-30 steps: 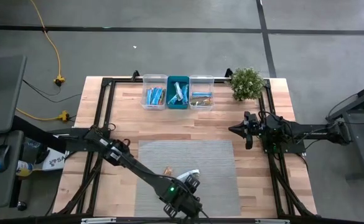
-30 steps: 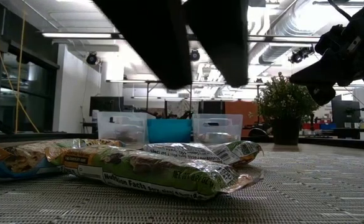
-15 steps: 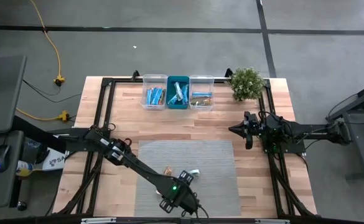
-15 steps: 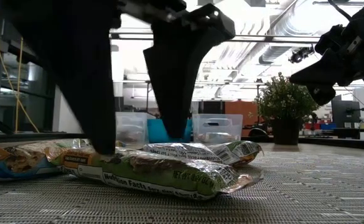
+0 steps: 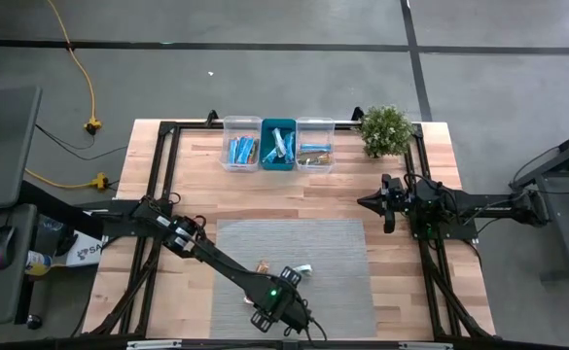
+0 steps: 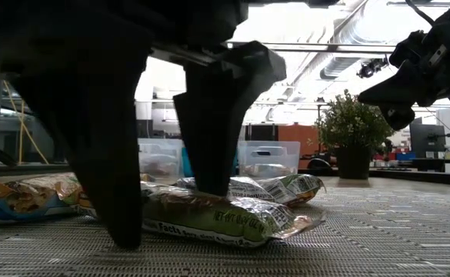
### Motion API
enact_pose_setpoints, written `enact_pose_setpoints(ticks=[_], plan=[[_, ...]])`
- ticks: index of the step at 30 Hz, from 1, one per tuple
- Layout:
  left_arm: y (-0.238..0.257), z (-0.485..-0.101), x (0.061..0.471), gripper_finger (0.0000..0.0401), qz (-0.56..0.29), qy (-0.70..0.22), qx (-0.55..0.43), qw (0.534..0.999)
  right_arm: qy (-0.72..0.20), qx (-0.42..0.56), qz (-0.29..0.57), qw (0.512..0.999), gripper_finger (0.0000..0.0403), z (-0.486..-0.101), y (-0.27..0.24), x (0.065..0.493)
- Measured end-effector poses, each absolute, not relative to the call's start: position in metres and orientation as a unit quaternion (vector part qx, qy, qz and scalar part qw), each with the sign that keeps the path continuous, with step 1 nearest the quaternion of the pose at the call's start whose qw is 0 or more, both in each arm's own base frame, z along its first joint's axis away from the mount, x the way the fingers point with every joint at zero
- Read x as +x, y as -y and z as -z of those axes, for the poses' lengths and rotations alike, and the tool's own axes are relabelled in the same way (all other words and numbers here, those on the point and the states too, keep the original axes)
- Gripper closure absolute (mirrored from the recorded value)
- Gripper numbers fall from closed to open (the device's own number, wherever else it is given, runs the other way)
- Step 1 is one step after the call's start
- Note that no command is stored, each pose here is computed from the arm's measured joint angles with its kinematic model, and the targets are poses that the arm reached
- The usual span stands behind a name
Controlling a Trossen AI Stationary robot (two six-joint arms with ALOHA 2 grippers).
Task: Pick and place Granola Bars by type
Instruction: Put the yellow granola bar into the right transparent bin
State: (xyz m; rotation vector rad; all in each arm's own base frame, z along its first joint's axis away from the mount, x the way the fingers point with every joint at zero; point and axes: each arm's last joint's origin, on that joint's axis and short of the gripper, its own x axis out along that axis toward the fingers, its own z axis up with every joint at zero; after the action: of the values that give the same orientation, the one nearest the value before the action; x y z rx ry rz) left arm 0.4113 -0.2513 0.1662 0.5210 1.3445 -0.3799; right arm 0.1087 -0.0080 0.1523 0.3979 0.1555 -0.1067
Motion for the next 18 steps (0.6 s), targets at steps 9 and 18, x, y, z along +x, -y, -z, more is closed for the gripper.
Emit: enact_pose_setpoints(ticks=[9, 18], plan=[[0.2503, -0.1622, 0.4101, 0.0153, 0.168, -0.616, 0.227, 0.735, -0.077, 0.197, 0.053, 0.976, 0.0402, -0.1523, 0.0080, 0.1087], [0.2497, -0.1619, 0.4105, 0.0153, 0.169, -0.617, 0.224, 0.735, -0.077, 0.197, 0.053, 0.976, 0.0402, -0.1523, 0.0080, 0.1087]])
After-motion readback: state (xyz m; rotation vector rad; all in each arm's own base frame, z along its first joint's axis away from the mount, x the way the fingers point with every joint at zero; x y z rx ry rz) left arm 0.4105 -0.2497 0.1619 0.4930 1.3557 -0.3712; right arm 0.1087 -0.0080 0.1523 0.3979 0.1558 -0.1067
